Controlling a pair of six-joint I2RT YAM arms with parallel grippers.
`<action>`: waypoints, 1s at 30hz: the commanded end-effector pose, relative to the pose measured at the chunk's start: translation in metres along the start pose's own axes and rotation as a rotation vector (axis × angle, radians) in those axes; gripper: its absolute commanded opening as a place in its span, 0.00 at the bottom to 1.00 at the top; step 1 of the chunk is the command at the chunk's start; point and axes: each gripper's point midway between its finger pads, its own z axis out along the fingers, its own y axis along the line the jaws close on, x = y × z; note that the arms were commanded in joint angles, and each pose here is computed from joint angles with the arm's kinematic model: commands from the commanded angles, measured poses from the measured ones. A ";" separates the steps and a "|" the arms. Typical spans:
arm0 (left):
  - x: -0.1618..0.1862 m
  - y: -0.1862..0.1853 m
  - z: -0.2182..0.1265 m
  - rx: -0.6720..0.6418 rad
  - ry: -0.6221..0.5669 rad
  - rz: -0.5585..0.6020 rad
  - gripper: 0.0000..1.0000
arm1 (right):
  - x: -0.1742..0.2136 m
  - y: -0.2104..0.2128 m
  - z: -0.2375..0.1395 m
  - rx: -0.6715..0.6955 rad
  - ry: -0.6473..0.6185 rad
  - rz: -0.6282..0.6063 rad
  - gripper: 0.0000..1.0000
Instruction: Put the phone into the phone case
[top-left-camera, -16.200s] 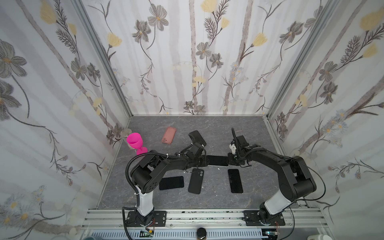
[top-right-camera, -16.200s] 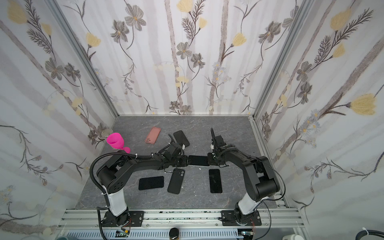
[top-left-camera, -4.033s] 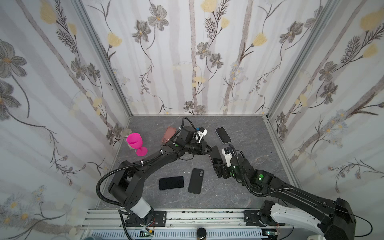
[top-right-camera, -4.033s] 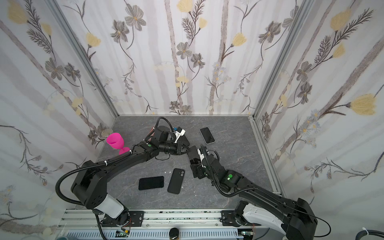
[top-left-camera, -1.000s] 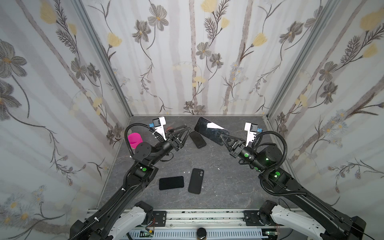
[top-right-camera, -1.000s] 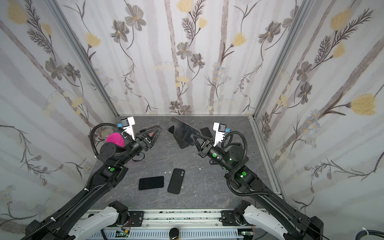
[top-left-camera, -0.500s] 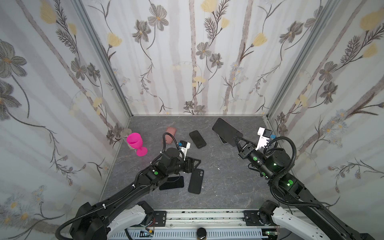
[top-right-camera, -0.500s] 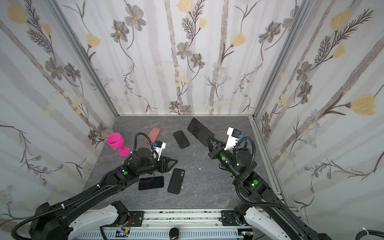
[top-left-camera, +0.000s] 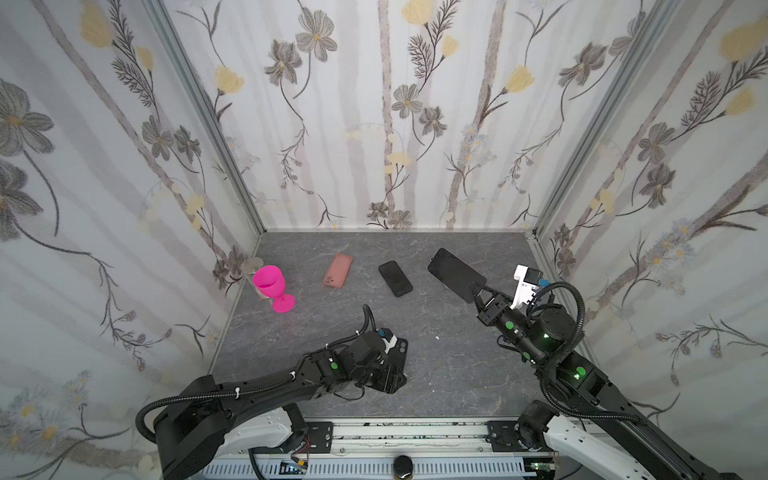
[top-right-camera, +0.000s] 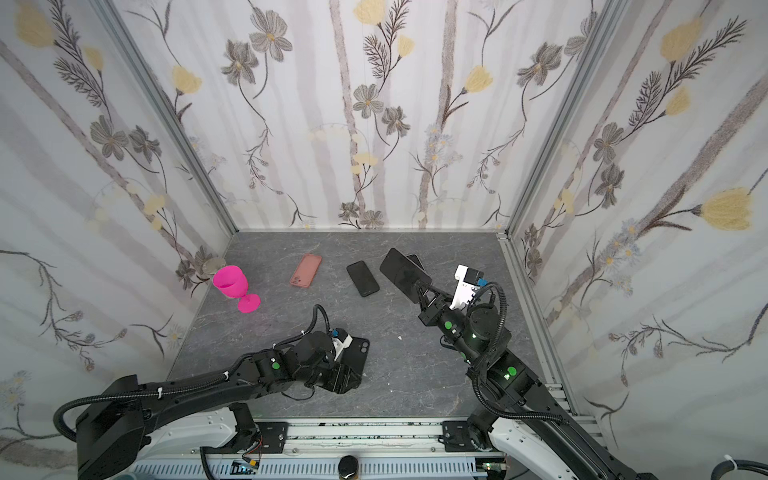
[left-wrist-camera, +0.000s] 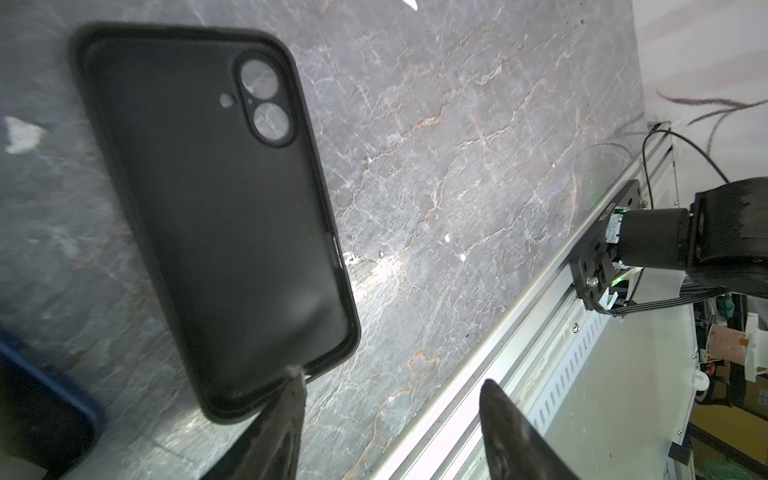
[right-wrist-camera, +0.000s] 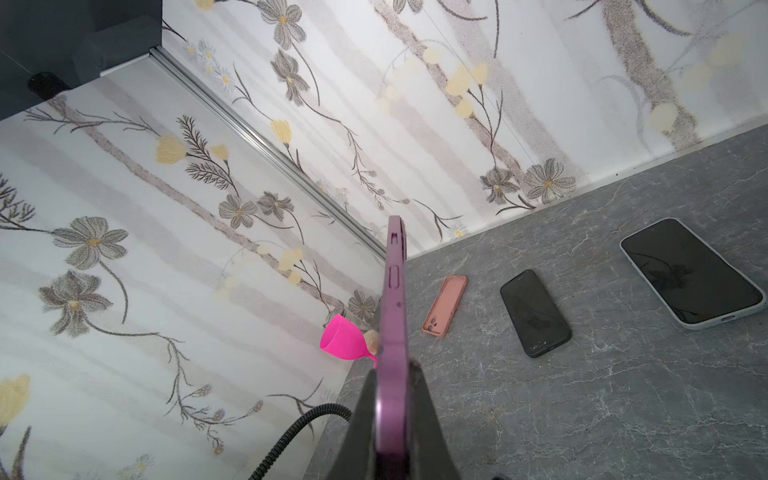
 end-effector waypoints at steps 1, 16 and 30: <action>-0.006 -0.001 0.009 -0.022 0.001 -0.019 0.66 | -0.016 0.015 -0.003 -0.059 -0.062 0.026 0.00; -0.002 -0.020 0.048 0.094 0.122 -0.150 0.65 | -0.023 -0.003 -0.026 -0.013 -0.139 0.058 0.00; -0.104 -0.047 0.084 0.250 -0.017 -0.284 0.64 | -0.033 -0.014 -0.048 0.037 -0.199 0.049 0.00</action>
